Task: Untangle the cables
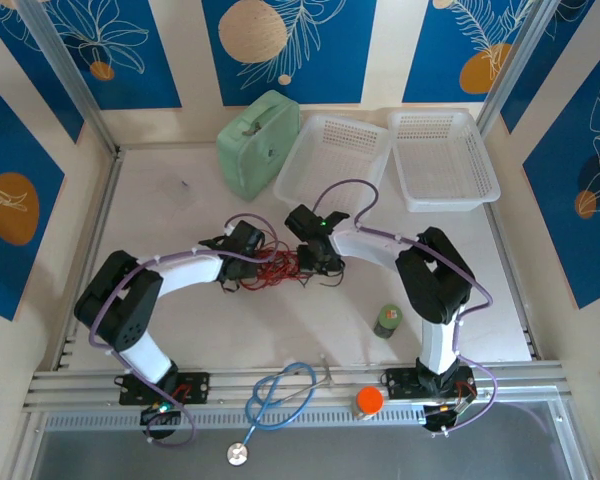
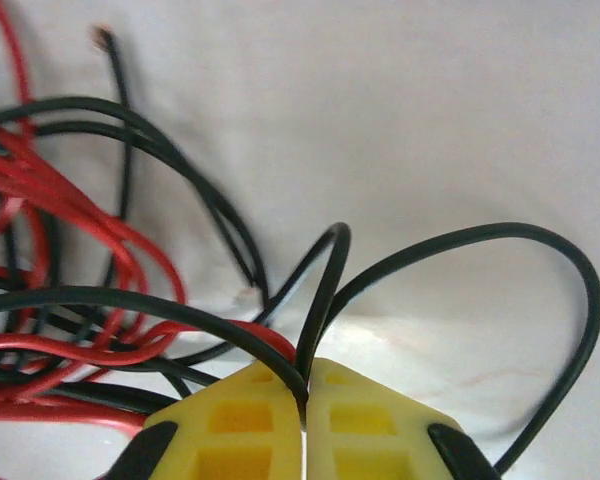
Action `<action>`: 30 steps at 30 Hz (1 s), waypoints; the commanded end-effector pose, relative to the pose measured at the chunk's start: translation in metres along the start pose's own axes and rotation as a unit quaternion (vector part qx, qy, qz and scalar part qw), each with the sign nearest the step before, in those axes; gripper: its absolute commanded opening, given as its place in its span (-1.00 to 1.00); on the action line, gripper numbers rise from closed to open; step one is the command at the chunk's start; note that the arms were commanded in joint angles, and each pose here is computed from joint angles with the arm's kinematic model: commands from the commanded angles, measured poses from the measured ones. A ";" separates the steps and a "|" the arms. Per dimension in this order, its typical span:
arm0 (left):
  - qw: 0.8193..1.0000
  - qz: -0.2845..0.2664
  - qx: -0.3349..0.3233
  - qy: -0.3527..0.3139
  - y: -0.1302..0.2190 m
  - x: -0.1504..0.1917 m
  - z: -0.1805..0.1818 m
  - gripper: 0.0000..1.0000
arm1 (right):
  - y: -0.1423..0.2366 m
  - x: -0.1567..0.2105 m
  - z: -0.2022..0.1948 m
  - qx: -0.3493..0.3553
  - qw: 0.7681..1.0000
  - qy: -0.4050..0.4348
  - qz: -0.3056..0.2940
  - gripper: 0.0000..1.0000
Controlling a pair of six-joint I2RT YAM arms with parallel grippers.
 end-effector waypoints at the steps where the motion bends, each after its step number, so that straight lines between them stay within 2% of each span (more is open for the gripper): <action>1: 0.992 0.007 -0.122 -0.020 0.004 0.004 0.040 -0.59 | 0.000 0.027 -0.054 0.137 0.989 -0.011 0.051 -0.85; 4: 0.993 0.007 -0.121 -0.016 0.007 0.004 0.042 -0.47 | -0.002 0.030 -0.060 0.141 0.988 -0.017 0.057 -0.84; 7: 0.995 -0.001 -0.098 -0.011 0.015 0.001 0.040 -0.24 | 0.003 0.028 -0.059 0.132 0.990 -0.015 0.051 -0.79; 12: 0.998 -0.030 -0.054 0.000 0.045 -0.012 0.036 0.02 | 0.030 0.022 -0.046 0.078 0.997 -0.004 0.030 -0.40; 15: 0.999 -0.036 -0.015 0.002 0.060 -0.019 0.031 0.11 | 0.048 0.019 -0.030 0.005 1.000 0.007 0.012 -0.08; 17: 0.999 -0.031 0.011 0.005 0.063 -0.020 0.025 0.15 | 0.054 0.015 -0.016 -0.058 0.998 0.013 0.008 0.09; 20: 0.999 -0.017 0.030 0.012 0.057 -0.019 0.019 0.15 | 0.053 0.007 0.002 -0.100 0.995 0.022 0.002 0.24; 25: 0.999 0.004 0.034 0.013 0.043 -0.013 0.013 0.15 | 0.050 -0.008 0.031 -0.101 0.993 0.056 -0.001 0.35; 30: 0.999 0.016 0.047 0.020 0.033 -0.009 0.008 0.17 | 0.040 -0.021 0.058 -0.114 0.990 0.082 0.002 0.36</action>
Point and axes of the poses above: each hand's point on the last joint's axis, 136 mm out from that joint toward the fingers, its own y axis back along the fingers, its own z axis along the line the jaws close on, x = y × z, the point moved 8 cm from there along y, back along the fingers, and after that the axes turned 7 degrees about y, right-handed, at the moved point
